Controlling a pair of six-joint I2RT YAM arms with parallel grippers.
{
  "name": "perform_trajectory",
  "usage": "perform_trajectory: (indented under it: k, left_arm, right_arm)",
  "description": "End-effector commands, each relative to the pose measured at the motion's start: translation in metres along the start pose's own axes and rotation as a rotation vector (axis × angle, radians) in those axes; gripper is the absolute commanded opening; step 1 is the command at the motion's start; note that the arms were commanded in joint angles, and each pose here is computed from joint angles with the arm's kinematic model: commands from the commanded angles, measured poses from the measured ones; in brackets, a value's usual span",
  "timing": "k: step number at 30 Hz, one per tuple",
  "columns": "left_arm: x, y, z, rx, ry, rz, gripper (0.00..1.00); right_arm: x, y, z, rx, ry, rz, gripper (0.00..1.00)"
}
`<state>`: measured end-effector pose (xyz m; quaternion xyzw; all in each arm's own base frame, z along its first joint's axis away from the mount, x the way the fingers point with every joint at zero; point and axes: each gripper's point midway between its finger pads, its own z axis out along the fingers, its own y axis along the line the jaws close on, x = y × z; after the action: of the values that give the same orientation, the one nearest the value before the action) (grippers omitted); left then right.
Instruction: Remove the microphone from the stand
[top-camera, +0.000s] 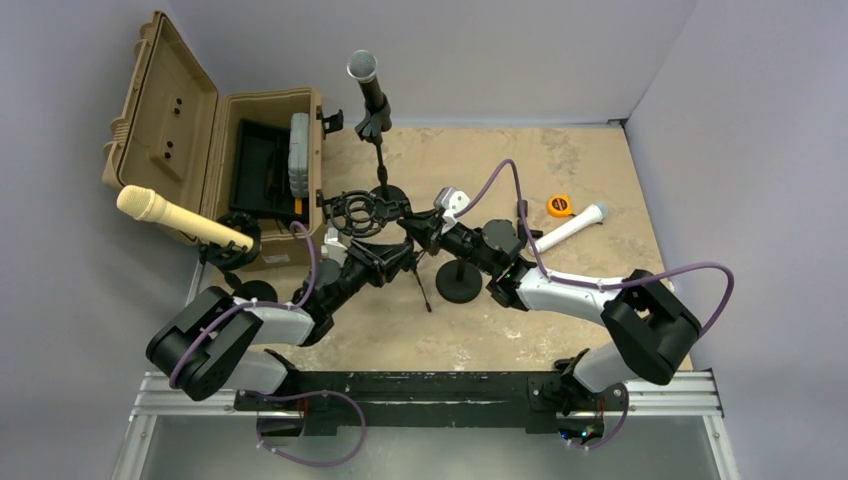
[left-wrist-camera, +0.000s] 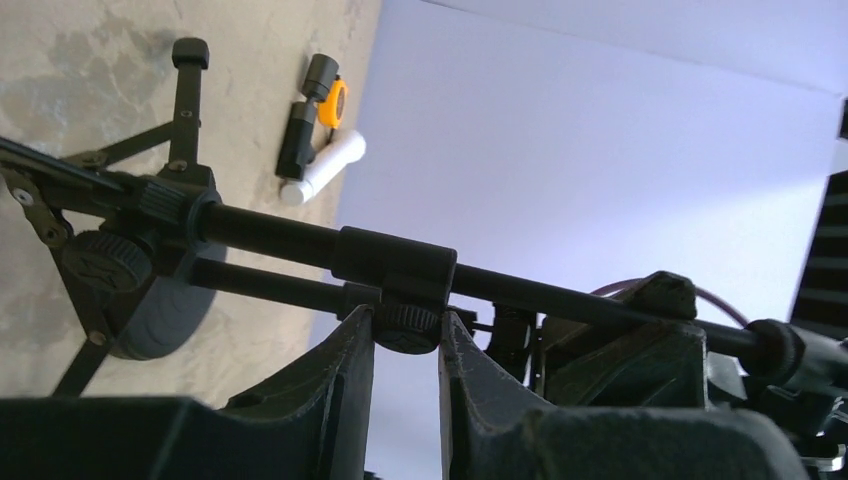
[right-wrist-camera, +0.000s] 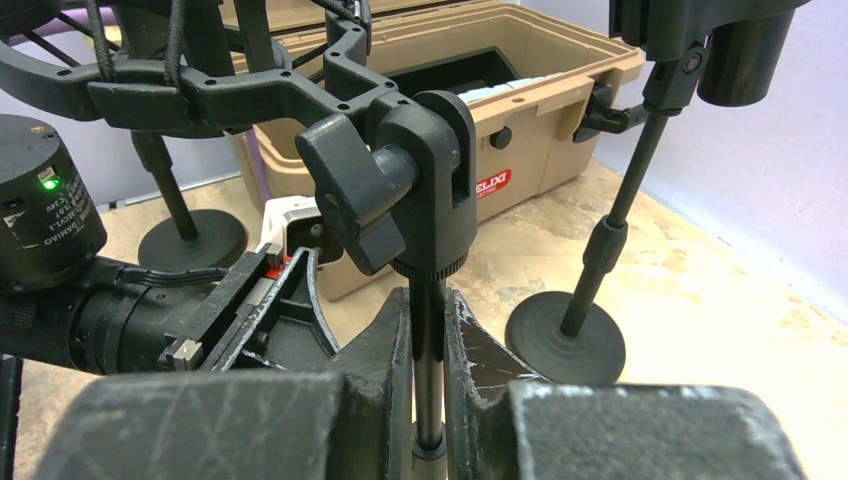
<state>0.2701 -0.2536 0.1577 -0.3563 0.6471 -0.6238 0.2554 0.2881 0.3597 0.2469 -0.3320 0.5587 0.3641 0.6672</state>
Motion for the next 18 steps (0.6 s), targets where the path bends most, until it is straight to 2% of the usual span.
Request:
perform_trajectory:
  k: [1, 4, 5, 8, 10, 14, 18]
  left_arm:
    - [-0.007, -0.075, -0.010, 0.290, -0.013, -0.183, 0.00]
    - [-0.007, -0.072, -0.010, 0.276, -0.019, -0.168, 0.00]
    - [-0.007, -0.071, -0.010, 0.273, -0.021, -0.158, 0.05]
    - [-0.004, -0.063, -0.008, 0.234, -0.011, -0.114, 0.30]
    - [0.000, -0.058, -0.006, 0.202, 0.003, -0.069, 0.37]
    - [0.006, -0.055, -0.008, 0.163, 0.017, 0.034, 0.42]
    - [0.007, -0.051, -0.013, 0.122, 0.012, 0.140, 0.43]
  right_arm:
    - [-0.020, 0.016, 0.004, -0.061, -0.060, -0.004, 0.00]
    - [-0.019, 0.017, 0.004, -0.063, -0.060, -0.004, 0.00]
    - [-0.019, 0.017, 0.004, -0.065, -0.059, -0.004, 0.00]
    - [-0.019, 0.018, 0.005, -0.069, -0.059, -0.003, 0.00]
    - [-0.019, 0.017, 0.005, -0.067, -0.058, -0.004, 0.00]
    - [-0.018, 0.017, 0.005, -0.067, -0.057, -0.003, 0.00]
    - [-0.019, 0.017, 0.005, -0.065, -0.058, -0.003, 0.00]
